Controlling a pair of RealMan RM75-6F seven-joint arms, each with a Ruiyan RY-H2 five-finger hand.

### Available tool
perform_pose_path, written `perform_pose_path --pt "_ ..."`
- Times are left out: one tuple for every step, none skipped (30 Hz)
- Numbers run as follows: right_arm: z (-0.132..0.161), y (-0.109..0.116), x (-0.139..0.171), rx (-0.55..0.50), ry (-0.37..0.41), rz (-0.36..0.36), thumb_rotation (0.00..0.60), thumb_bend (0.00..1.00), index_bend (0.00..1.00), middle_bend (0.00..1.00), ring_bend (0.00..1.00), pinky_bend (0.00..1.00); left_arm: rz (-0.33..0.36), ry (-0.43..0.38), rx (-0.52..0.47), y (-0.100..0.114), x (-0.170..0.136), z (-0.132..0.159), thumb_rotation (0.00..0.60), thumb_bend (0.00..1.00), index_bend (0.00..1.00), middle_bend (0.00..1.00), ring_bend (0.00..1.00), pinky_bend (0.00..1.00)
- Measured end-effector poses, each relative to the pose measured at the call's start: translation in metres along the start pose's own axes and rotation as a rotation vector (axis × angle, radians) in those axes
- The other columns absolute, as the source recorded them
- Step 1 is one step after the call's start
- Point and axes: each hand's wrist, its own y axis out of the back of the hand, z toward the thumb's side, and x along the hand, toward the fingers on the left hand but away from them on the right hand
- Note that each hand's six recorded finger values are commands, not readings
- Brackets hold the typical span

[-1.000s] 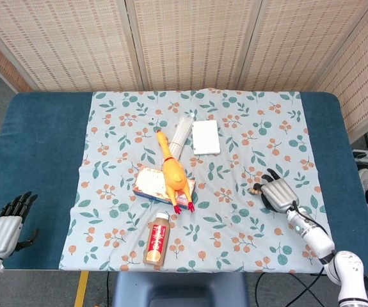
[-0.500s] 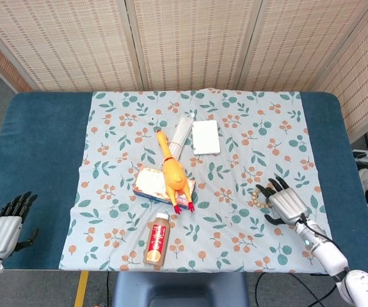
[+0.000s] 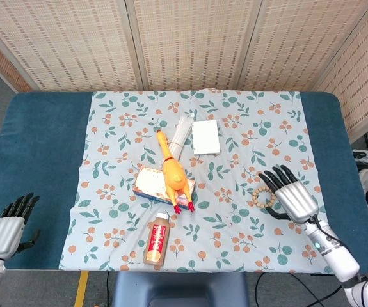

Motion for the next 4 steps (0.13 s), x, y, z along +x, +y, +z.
perform_pose_path --pt "0.0014 -0.0005 -0.0003 -0.006 0.002 -0.003 0.413 0.26 0.0 0.07 0.0 0.0 0.003 0.0 0.001 0.0006 -0.0004 0.0001 0.6 0.42 0.0 0.0 0.0 0.15" --pt "0.0021 -0.0006 0.0008 -0.012 0.0 -0.008 0.414 0.26 0.0 0.07 0.0 0.0 0.007 0.001 0.002 0.0013 -0.0008 -0.0001 0.6 0.42 0.0 0.0 0.0 0.15" --pt "0.0024 -0.0013 0.0043 -0.02 -0.006 -0.017 0.415 0.26 0.0 0.07 0.0 0.0 0.011 0.002 0.003 0.0024 -0.0013 -0.0005 0.6 0.42 0.0 0.0 0.0 0.15" --pt "0.0024 -0.0024 0.008 -0.026 -0.014 -0.025 0.414 0.26 0.0 0.07 0.0 0.0 0.014 0.004 0.004 0.003 -0.0016 -0.0011 0.6 0.42 0.0 0.0 0.0 0.15"
